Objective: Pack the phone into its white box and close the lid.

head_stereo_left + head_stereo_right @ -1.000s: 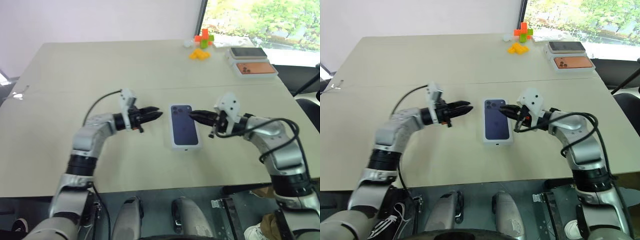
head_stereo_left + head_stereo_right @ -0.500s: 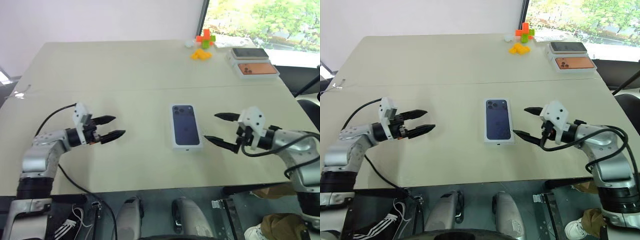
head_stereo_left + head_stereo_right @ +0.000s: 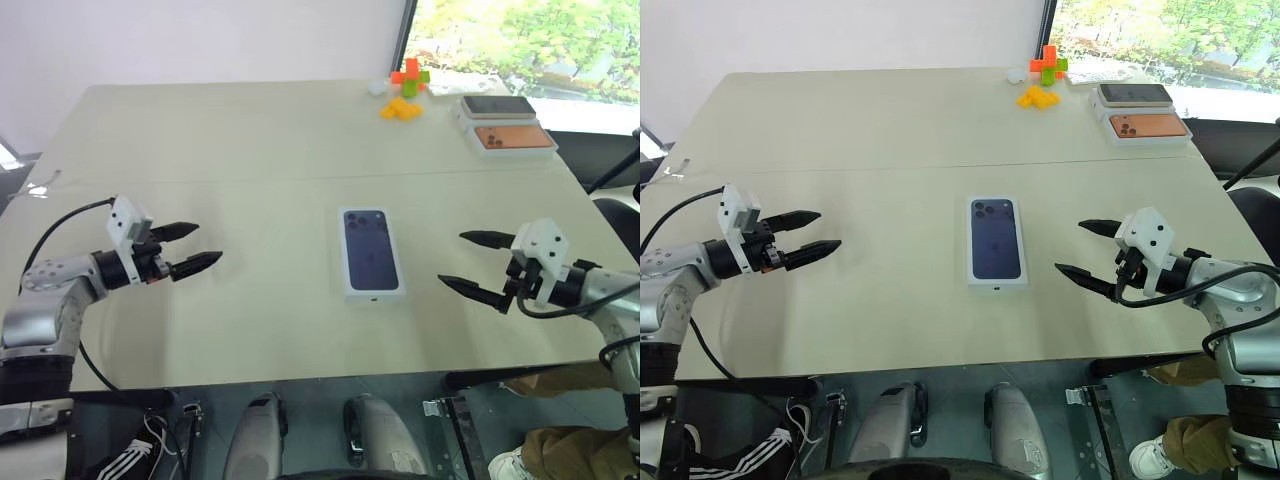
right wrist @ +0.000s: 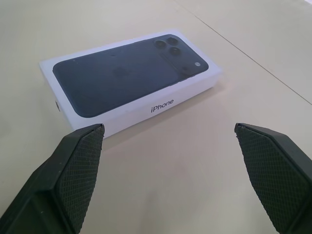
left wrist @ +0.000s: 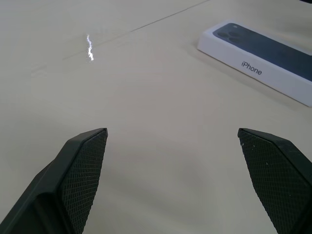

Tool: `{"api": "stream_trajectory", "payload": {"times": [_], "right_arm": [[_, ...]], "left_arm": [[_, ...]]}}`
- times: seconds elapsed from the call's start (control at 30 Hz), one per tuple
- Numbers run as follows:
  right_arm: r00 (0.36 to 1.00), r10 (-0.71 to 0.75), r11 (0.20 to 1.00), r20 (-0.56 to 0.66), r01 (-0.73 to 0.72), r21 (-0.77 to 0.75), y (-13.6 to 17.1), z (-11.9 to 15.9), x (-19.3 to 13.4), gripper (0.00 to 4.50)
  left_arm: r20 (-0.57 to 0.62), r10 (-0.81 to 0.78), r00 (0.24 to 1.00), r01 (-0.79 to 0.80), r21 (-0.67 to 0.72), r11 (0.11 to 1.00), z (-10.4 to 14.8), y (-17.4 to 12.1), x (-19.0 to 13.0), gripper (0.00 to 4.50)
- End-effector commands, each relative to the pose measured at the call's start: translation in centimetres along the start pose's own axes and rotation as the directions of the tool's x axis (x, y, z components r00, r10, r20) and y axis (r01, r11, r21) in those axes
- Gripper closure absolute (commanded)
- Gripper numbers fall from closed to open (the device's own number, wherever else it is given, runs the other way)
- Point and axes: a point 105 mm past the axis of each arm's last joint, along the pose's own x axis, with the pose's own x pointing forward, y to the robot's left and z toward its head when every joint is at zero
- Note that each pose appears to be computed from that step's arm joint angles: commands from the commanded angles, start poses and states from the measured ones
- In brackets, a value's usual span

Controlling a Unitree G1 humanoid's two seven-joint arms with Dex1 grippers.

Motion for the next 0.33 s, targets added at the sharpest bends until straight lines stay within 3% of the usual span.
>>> {"api": "stream_trajectory", "payload": {"times": [0.03,0.33], "right_arm": [[1.000,-0.018,0.999,0.007,0.018,-0.049,-0.7,0.9,-0.5,0.03],[1.000,-0.012,0.999,-0.005,0.012,-0.045,-0.5,0.7,-0.4,0.03]], "left_arm": [[0.023,0.021,1.000,-0.021,0.018,1.000,0.9,0.1,-1.1,0.00],[-0.008,0.069,0.998,-0.069,0.028,0.997,-0.1,0.1,-1.6,0.00]]}}
